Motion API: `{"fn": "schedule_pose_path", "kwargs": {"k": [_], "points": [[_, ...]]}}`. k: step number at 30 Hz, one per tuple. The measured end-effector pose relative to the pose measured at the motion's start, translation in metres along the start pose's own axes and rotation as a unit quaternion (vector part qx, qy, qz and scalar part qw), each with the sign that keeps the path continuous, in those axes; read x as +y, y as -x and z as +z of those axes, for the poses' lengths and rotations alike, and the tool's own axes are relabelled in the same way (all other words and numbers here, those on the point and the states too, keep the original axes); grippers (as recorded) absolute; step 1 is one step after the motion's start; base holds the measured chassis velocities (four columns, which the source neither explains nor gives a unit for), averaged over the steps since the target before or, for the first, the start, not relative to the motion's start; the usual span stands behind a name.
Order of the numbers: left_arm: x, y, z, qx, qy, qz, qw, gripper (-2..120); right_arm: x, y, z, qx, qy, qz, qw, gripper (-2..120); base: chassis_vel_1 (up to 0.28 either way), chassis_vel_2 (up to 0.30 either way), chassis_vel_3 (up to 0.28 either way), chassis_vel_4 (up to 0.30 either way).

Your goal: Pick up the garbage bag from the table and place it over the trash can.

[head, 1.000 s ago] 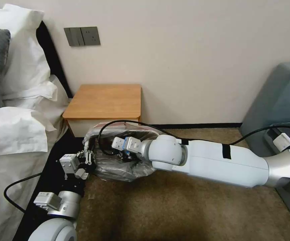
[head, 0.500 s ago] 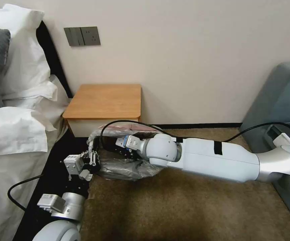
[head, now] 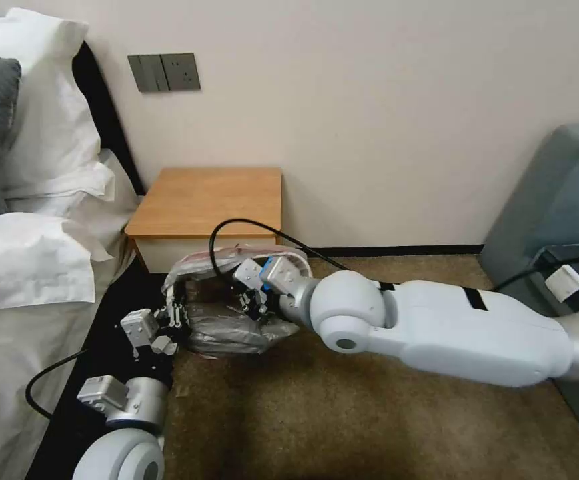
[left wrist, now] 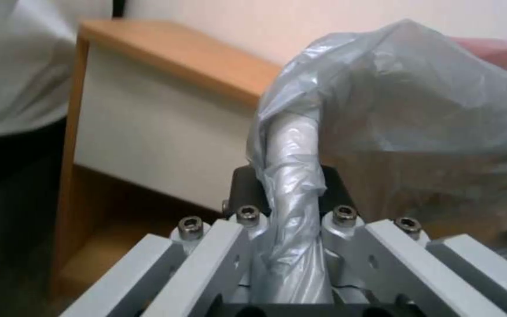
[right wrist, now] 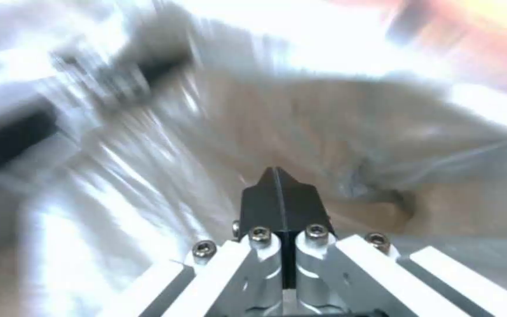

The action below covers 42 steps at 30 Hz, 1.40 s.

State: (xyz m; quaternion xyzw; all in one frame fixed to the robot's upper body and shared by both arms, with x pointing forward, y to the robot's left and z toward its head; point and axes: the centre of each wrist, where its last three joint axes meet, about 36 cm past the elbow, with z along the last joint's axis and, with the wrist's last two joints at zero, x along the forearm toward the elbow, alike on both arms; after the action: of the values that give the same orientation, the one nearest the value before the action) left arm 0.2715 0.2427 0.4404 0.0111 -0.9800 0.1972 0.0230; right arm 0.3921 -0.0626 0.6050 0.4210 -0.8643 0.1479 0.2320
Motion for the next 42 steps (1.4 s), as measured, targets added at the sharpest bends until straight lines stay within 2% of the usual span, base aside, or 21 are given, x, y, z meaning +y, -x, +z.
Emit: {"fn": "schedule_pose_path", "kwargs": {"k": [1, 4, 5, 6, 8, 10, 11, 14, 16, 18, 20, 22, 23, 26, 28, 30, 31, 34, 39, 41, 42], "points": [[0.000, 0.000, 0.000, 0.000, 0.000, 0.000, 1.0000, 7, 0.000, 0.000, 0.000, 0.000, 0.000, 0.000, 1.000, 0, 0.000, 0.000, 0.000, 0.000], [0.003, 0.003, 0.004, 0.029, -0.015, -0.014, 0.9994, 7, 0.006, -0.043, -0.011, -0.055, 0.038, 0.007, 0.998, 0, 0.000, 0.000, 0.000, 0.000], [0.003, 0.003, 0.005, 0.041, -0.016, -0.018, 0.9989, 7, 0.007, -0.055, -0.009, -0.075, 0.040, 0.017, 0.996, 6, 0.000, 0.000, 0.000, 0.000], [0.003, 0.003, 0.005, 0.041, -0.016, -0.018, 0.9989, 7, 0.007, -0.055, -0.009, -0.075, 0.040, 0.017, 0.996, 6, 0.000, 0.000, 0.000, 0.000], [0.004, 0.003, 0.009, 0.061, -0.014, -0.022, 0.9978, 7, 0.002, -0.069, 0.004, -0.114, 0.016, 0.066, 0.991, 14, 0.000, 0.000, 0.000, 0.000], [0.001, 0.001, 0.013, 0.091, -0.011, -0.019, 0.9956, 7, -0.009, -0.077, 0.038, -0.154, -0.025, 0.134, 0.979, 24, 0.000, 0.000, 0.000, 0.000], [0.001, 0.001, 0.013, 0.091, -0.011, -0.019, 0.9956, 7, -0.009, -0.077, 0.038, -0.154, -0.025, 0.134, 0.979, 24, 0.000, 0.000, 0.000, 0.000], [-0.005, -0.003, 0.026, 0.131, -0.013, -0.017, 0.9911, 7, -0.015, -0.082, 0.078, -0.176, -0.053, 0.213, 0.959, 36, 0.000, 0.000, 0.000, 0.000], [-0.006, -0.003, 0.029, 0.138, -0.014, -0.017, 0.9902, 7, -0.015, -0.082, 0.085, -0.178, -0.054, 0.228, 0.956, 40, 0.000, 0.000, 0.000, 0.000], [-0.010, -0.004, 0.046, 0.177, -0.010, -0.020, 0.9840, 7, -0.008, -0.082, 0.123, -0.164, -0.036, 0.284, 0.944, 52, 0.000, 0.000, 0.000, 0.000], [-0.011, -0.005, 0.052, 0.187, -0.011, -0.020, 0.9822, 7, -0.006, -0.083, 0.132, -0.160, -0.023, 0.302, 0.940, 57, 0.000, 0.000, 0.000, 0.000], [-0.014, -0.005, 0.062, 0.204, -0.013, -0.018, 0.9788, 7, -0.002, -0.087, 0.153, -0.159, -0.005, 0.347, 0.924, 68, 0.000, 0.000, 0.000, 0.000], [-0.014, -0.005, 0.062, 0.204, -0.013, -0.018, 0.9788, 7, -0.002, -0.087, 0.153, -0.159, -0.005, 0.347, 0.924, 68, 0.000, 0.000, 0.000, 0.000], [-0.017, -0.006, 0.073, 0.222, -0.014, -0.019, 0.9747, 7, 0.005, -0.092, 0.179, -0.168, 0.003, 0.386, 0.907, 82, 0.000, 0.000, 0.000, 0.000], [-0.017, -0.005, 0.076, 0.230, -0.012, -0.022, 0.9729, 7, 0.008, -0.093, 0.184, -0.167, 0.009, 0.391, 0.905, 85, 0.000, 0.000, 0.000, 0.000], [-0.020, -0.003, 0.081, 0.251, -0.006, -0.031, 0.9675, 7, 0.014, -0.093, 0.187, -0.166, 0.021, 0.396, 0.903, 96, 0.000, 0.000, 0.000, 0.000], [-0.020, -0.003, 0.081, 0.251, -0.006, -0.031, 0.9675, 7, 0.014, -0.093, 0.187, -0.166, 0.021, 0.396, 0.903, 96, 0.000, 0.000, 0.000, 0.000], [-0.023, 0.006, 0.082, 0.283, 0.008, -0.040, 0.9583, 7, 0.014, -0.091, 0.188, -0.170, 0.023, 0.397, 0.902, 100, 0.000, 0.000, 0.000, 0.000], [-0.023, 0.018, 0.081, 0.291, 0.015, -0.037, 0.9558, 25, 0.014, -0.090, 0.186, -0.171, 0.025, 0.391, 0.904, 100, 0.000, 0.000, 0.000, 0.000], [-0.023, 0.019, 0.081, 0.292, 0.016, -0.038, 0.9556, 27, 0.014, -0.090, 0.186, -0.171, 0.026, 0.391, 0.904, 100, 0.000, 0.000, 0.000, 0.000], [-0.023, 0.020, 0.080, 0.294, 0.018, -0.041, 0.9548, 34, 0.013, -0.090, 0.186, -0.170, 0.028, 0.390, 0.905, 100, 0.000, 0.000, 0.000, 0.000]]}}
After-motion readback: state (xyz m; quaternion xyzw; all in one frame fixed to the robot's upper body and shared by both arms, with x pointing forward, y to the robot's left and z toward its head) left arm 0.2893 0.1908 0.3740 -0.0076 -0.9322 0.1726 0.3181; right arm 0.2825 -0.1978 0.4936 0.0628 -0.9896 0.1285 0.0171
